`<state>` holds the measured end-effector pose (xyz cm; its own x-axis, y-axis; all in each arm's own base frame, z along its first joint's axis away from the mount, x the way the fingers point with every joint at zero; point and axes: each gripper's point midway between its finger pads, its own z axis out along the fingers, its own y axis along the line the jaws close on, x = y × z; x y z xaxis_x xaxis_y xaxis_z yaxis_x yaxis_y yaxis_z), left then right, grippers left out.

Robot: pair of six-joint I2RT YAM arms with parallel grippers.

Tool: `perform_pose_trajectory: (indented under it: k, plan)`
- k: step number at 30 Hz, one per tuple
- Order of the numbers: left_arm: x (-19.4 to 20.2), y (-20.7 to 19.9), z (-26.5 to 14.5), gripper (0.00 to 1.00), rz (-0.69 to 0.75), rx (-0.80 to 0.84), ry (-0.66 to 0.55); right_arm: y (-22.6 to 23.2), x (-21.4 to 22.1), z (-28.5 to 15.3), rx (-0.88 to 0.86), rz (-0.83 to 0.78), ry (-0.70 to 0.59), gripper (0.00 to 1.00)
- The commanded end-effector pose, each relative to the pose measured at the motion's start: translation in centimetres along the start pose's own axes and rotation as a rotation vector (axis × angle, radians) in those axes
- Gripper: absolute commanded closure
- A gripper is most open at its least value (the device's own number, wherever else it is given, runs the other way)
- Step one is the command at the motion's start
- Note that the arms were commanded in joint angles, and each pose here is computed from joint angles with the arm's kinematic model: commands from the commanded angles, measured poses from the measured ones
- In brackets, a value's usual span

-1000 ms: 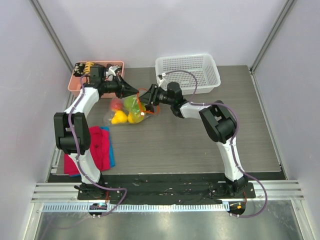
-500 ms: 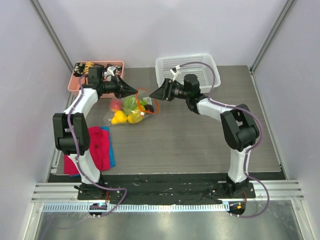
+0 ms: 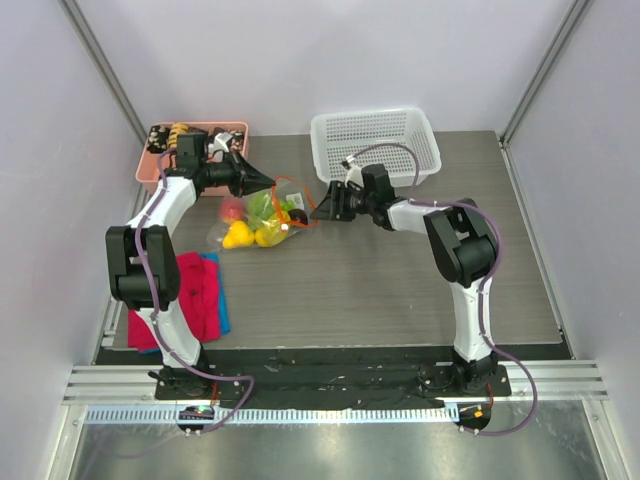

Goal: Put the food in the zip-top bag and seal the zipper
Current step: Zip the zipper food storage bag at the center of the board.

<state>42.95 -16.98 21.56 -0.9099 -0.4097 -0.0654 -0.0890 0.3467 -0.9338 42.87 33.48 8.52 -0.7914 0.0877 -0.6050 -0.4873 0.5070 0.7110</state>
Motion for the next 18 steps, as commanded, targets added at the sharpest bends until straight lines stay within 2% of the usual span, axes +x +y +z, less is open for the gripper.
perform_pose_trajectory:
  k: [1, 7, 8, 10, 12, 13, 16, 17, 18]
  plan:
    - [0.3, -2.7, -1.5, 1.00, 0.091, 0.048, -0.015, 0.8, -0.4, 1.0, -0.012, -0.037, -0.002, 0.43]
    - [0.3, -2.9, -1.6, 1.00, 0.101, 0.045, -0.015, 1.0, -0.3, 2.1, -0.020, -0.029, -0.007, 0.57]
    - [0.4, -2.8, -1.6, 1.00, 0.099, 0.040, -0.014, 1.0, -0.3, 2.3, -0.024, -0.027, -0.010, 0.65]
    - [0.5, -2.8, -1.7, 1.00, 0.102, 0.037, -0.011, 1.4, -0.8, 2.3, -0.038, -0.025, -0.026, 0.73]
    - [0.6, -2.7, -1.8, 1.00, 0.108, 0.029, -0.010, 1.6, -1.0, 2.4, -0.054, -0.022, -0.035, 0.88]
    - [0.8, -2.7, -1.9, 1.00, 0.113, 0.025, -0.007, 2.2, -1.1, 2.3, -0.077, 0.003, -0.032, 0.98]
    - [0.9, -2.8, -2.3, 1.00, 0.158, -0.004, -0.005, 4.4, -1.6, 1.2, -0.142, 0.045, -0.042, 0.99]
    - [0.7, -2.4, -2.5, 1.00, 0.223, -0.030, -0.015, 5.7, -2.0, 0.5, -0.165, 0.084, -0.048, 0.99]
    - [1.4, -1.9, -2.8, 1.00, 0.208, -0.068, 0.008, 7.8, -2.9, -0.9, -0.207, 0.081, -0.078, 0.99]
